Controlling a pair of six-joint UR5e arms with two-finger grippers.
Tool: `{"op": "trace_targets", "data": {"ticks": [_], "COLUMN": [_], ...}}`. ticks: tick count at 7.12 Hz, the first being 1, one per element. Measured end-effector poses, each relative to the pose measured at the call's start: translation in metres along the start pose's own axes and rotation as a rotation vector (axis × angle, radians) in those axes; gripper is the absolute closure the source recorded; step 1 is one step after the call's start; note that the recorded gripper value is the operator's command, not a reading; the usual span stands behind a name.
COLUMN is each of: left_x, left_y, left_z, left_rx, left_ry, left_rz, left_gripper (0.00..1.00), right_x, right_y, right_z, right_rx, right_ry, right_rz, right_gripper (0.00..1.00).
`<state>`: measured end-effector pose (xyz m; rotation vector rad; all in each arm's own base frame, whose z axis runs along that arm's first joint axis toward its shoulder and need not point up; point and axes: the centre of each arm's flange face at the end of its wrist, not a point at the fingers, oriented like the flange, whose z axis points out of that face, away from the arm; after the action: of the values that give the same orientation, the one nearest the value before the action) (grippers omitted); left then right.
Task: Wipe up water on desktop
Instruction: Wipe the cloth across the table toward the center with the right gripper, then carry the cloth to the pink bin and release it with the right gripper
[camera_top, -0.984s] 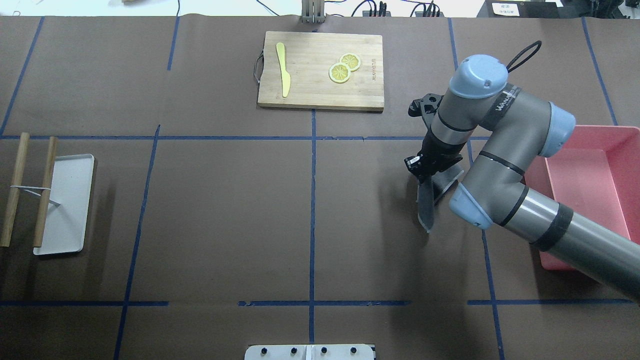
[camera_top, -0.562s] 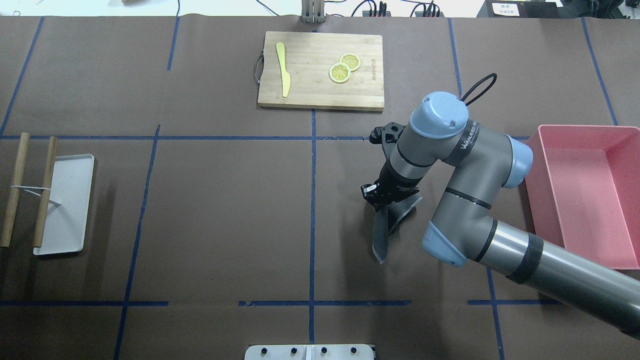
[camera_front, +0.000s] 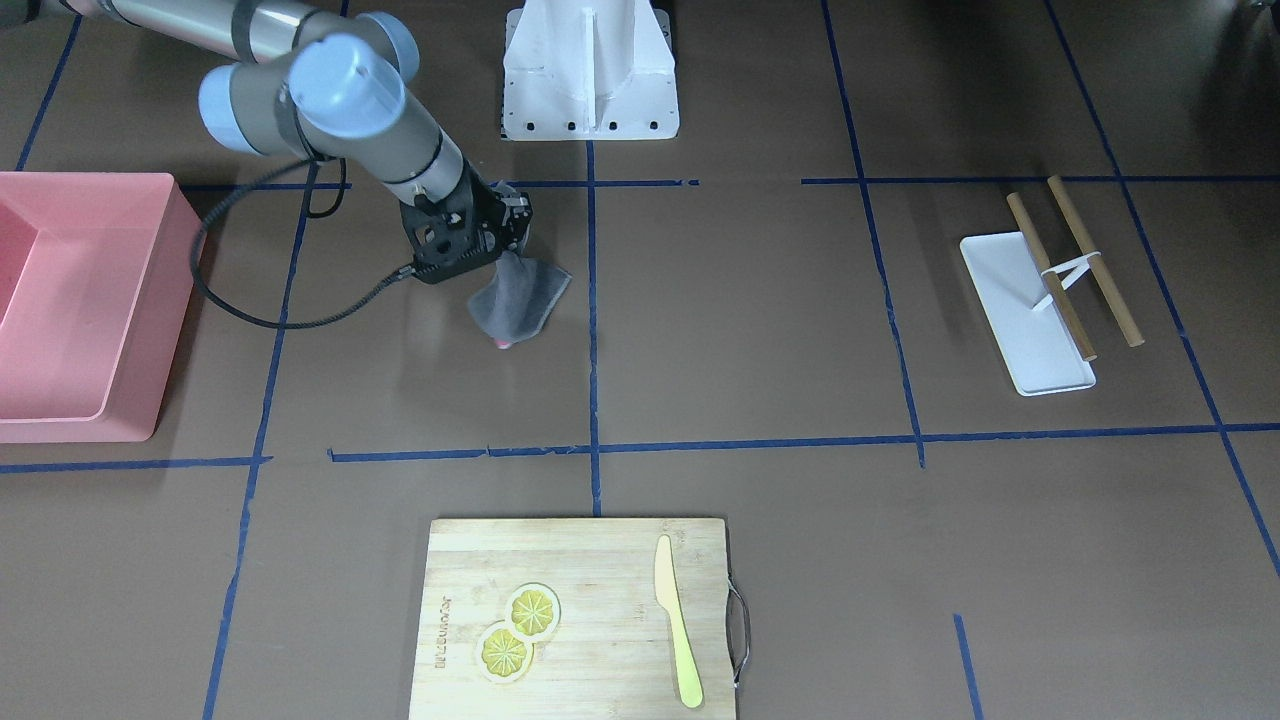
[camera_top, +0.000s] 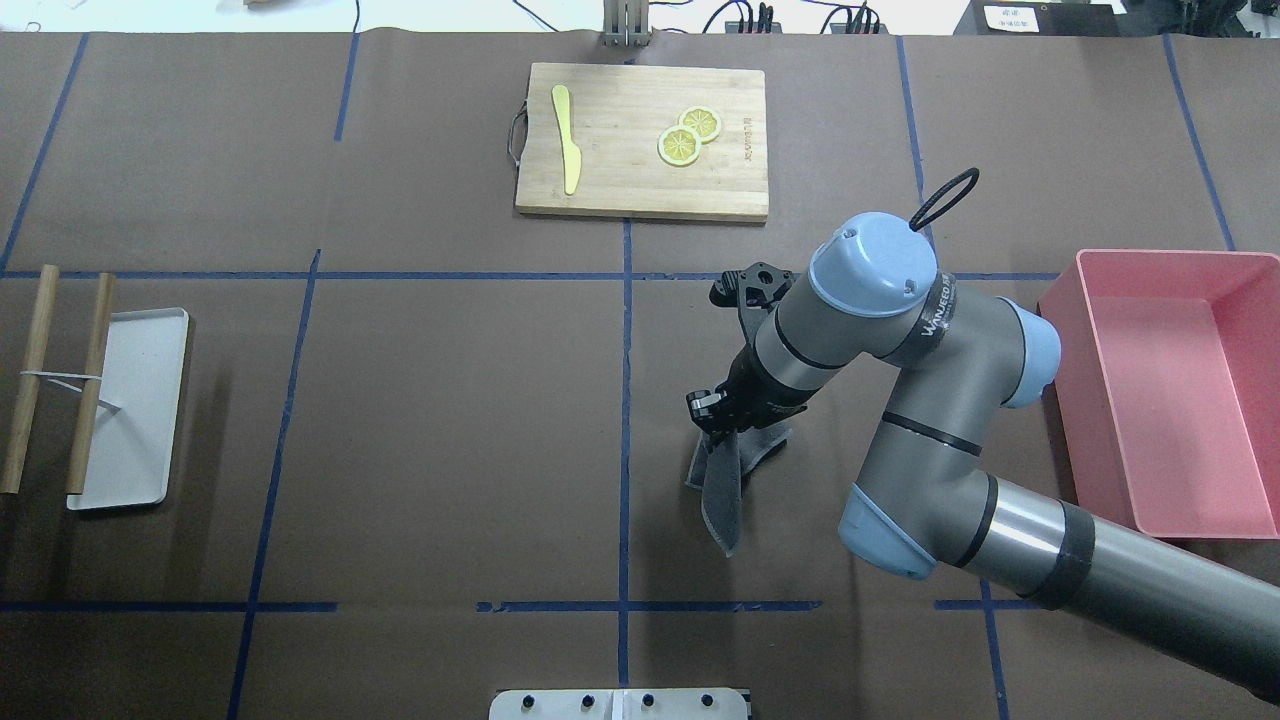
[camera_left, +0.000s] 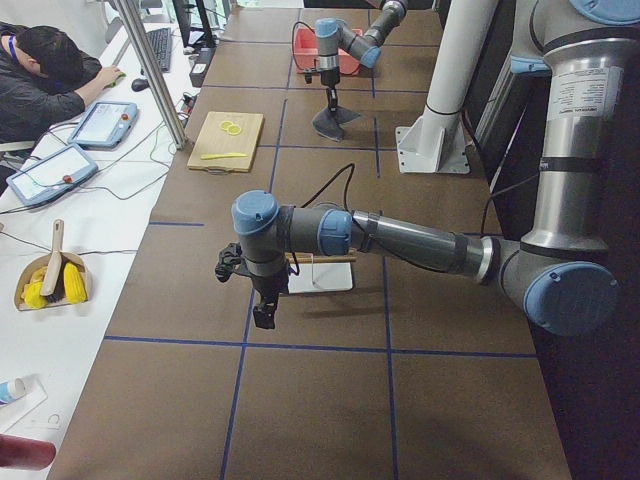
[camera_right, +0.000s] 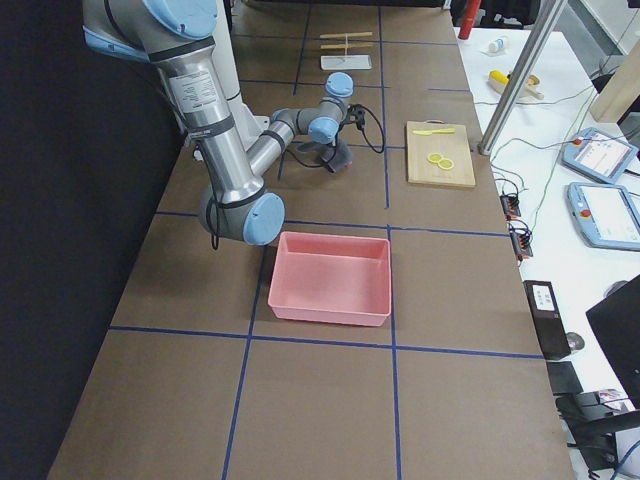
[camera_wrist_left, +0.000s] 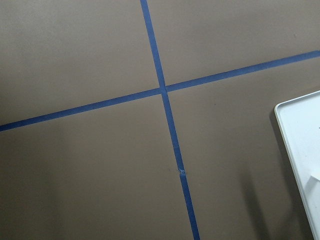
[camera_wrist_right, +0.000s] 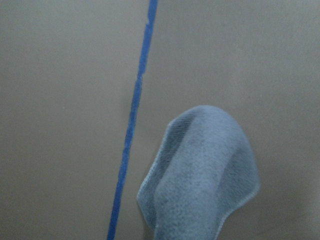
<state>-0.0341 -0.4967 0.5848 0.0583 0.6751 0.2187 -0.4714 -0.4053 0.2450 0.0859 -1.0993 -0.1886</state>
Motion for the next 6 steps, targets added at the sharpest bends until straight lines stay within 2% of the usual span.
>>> {"op": "trace_targets", "data": {"ticks": [2, 3, 5, 6], "left_x": [0.000, 0.001, 0.001, 0.001], "left_y": [-0.001, -0.001, -0.001, -0.002], "left_z": [-0.001, -0.001, -0.001, -0.002], "left_rx": [0.001, 0.002, 0.003, 0.003], "left_ry": [0.000, 0.000, 0.000, 0.000], "left_rz": [-0.002, -0.002, -0.002, -0.002], "left_gripper": [0.00, 0.00, 0.00, 0.00], "right_x": [0.009, 0.022, 0.053, 0.073], "right_y": [-0.014, -0.024, -0.033, -0.029], "right_z": [-0.062, -0.095, -0.160, -0.182], "right_rx": [0.126, 0.159, 0.177, 0.161], "right_ry": [-0.010, 0.024, 0.152, 0.222], "right_rz": [0.004, 0.041, 0.143, 0.145], "right_gripper": [0.97, 0.97, 0.97, 0.97]}}
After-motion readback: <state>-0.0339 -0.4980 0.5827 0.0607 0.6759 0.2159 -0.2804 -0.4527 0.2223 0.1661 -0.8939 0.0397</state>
